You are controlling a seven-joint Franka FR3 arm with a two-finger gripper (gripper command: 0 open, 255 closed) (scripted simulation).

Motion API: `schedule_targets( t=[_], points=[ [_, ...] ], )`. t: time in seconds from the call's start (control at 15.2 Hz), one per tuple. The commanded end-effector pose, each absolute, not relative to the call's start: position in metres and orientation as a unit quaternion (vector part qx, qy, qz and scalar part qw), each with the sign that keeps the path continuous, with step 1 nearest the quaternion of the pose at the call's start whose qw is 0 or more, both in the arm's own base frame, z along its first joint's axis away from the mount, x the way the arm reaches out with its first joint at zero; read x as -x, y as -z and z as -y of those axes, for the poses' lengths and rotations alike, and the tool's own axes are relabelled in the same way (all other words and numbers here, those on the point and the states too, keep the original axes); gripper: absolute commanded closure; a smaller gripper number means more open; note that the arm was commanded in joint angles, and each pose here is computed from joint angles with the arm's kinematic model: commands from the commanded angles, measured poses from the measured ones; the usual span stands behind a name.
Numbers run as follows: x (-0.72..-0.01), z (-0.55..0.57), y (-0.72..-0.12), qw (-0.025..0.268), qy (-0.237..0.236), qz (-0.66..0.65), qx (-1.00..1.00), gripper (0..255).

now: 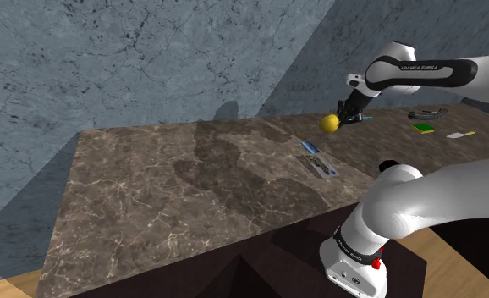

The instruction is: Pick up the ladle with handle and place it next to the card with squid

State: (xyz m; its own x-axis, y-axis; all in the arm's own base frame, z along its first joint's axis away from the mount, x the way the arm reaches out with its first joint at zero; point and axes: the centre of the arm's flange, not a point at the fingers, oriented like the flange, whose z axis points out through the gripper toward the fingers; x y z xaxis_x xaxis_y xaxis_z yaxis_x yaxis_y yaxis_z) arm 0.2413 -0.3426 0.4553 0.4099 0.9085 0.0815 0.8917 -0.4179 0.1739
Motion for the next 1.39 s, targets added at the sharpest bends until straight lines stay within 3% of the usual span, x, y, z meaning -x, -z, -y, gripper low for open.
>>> schedule_targets(
  t=[0.0, 1.32],
  points=[
    [-0.234, 0.369, -0.458, 0.052, -0.081, -0.537, -0.838, 255],
    [-0.227, 0.396, -0.363, 0.052, -0.081, -0.537, -0.838, 255]
  ],
)
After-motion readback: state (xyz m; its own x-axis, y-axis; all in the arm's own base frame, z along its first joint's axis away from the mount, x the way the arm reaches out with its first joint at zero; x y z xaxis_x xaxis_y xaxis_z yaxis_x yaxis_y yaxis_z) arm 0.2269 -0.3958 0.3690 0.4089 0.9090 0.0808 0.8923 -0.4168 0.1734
